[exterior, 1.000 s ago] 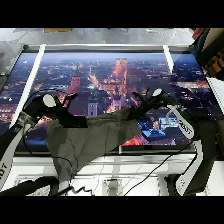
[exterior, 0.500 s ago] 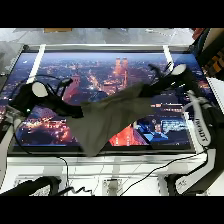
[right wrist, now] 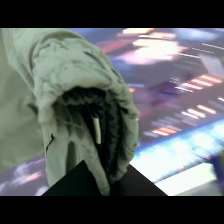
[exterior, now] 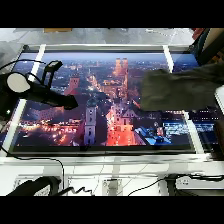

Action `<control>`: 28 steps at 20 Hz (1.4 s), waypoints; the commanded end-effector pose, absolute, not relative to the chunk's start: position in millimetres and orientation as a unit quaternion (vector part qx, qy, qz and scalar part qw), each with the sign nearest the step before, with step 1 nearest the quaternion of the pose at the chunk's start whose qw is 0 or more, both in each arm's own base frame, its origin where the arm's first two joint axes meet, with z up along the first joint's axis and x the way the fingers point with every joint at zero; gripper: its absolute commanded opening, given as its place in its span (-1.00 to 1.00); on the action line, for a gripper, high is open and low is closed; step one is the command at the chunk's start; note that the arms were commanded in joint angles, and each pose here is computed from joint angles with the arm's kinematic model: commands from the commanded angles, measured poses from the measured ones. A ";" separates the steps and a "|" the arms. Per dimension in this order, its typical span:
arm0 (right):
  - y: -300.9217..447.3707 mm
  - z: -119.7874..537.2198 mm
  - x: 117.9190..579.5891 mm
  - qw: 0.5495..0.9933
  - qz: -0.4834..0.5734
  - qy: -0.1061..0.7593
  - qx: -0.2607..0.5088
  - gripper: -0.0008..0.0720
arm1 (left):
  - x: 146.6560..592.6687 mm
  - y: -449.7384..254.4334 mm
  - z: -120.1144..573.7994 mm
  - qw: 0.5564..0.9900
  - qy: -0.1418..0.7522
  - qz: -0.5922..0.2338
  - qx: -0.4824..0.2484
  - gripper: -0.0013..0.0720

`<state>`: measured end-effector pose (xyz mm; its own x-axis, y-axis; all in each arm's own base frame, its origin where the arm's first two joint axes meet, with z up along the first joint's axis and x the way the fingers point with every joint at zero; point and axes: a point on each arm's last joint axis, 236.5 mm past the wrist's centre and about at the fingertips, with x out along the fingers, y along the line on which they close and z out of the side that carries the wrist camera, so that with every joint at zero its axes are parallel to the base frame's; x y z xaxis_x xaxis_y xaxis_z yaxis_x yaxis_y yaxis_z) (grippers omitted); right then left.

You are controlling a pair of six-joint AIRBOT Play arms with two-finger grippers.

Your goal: Fold the clothes and pants, and hang the long-sleeved shirts on hangers.

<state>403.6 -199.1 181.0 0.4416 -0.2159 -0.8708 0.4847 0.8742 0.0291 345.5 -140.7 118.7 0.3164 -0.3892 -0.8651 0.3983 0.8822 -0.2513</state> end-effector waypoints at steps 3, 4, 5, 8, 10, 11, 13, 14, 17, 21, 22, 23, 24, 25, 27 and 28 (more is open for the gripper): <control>-299.9 220.9 259.8 0.743 -0.446 0.440 0.237 -0.91 | 343.2 -141.3 125.3 0.815 0.526 -0.245 0.005 0.36; -307.5 224.1 229.1 0.712 -0.486 0.434 0.262 -0.91 | 343.3 -141.3 125.3 0.815 0.526 -0.245 0.005 0.36; -311.8 228.6 203.6 0.691 -0.513 0.431 0.273 -0.91 | 343.2 -141.3 125.3 0.815 0.526 -0.245 0.005 0.36; -326.9 254.3 132.4 0.646 -0.592 0.390 0.283 -0.91 | 343.3 -141.3 125.3 0.815 0.525 -0.245 0.005 0.36; -332.3 272.0 88.0 0.616 -0.643 0.357 0.282 -0.91 | 345.4 -141.5 126.2 0.817 0.521 -0.244 0.004 0.36; -335.4 283.0 64.7 0.598 -0.673 0.337 0.275 -0.91 | 346.7 -141.6 126.8 0.819 0.519 -0.244 0.004 0.36; -338.7 302.8 25.7 0.566 -0.724 0.292 0.266 -0.91 | 348.2 -141.7 127.5 0.821 0.516 -0.243 0.003 0.36; -339.6 308.4 13.0 0.557 -0.737 0.274 0.268 -0.91 | 348.5 -141.8 127.6 0.821 0.516 -0.243 0.003 0.36; -341.3 303.9 -11.3 0.525 -0.757 0.258 0.291 -0.91 | 350.7 -142.0 128.6 0.824 0.512 -0.242 0.002 0.36; -346.4 294.9 3.3 0.544 -0.735 0.258 0.312 0.45 | 350.5 -142.0 128.6 0.824 0.512 -0.243 0.002 0.36; -347.3 292.8 10.7 0.555 -0.724 0.257 0.319 0.70 | 350.5 -142.0 128.6 0.824 0.512 -0.243 0.002 0.36; -347.7 291.8 14.0 0.559 -0.720 0.257 0.322 0.71 | 350.5 -142.0 128.4 0.824 0.512 -0.243 0.002 0.36; -348.1 292.0 14.3 0.560 -0.719 0.257 0.321 0.71 | 350.5 -142.0 128.4 0.824 0.512 -0.243 0.002 0.36; -349.9 293.6 14.0 0.562 -0.721 0.254 0.317 0.71 | 350.5 -142.0 128.4 0.824 0.512 -0.243 0.002 0.36; -351.9 295.5 13.6 0.565 -0.721 0.254 0.310 0.71 | 350.6 -142.0 128.4 0.824 0.512 -0.242 0.002 0.36; -353.2 296.0 14.5 0.567 -0.721 0.253 0.309 0.66 | 350.5 -142.0 128.4 0.824 0.512 -0.242 0.002 0.36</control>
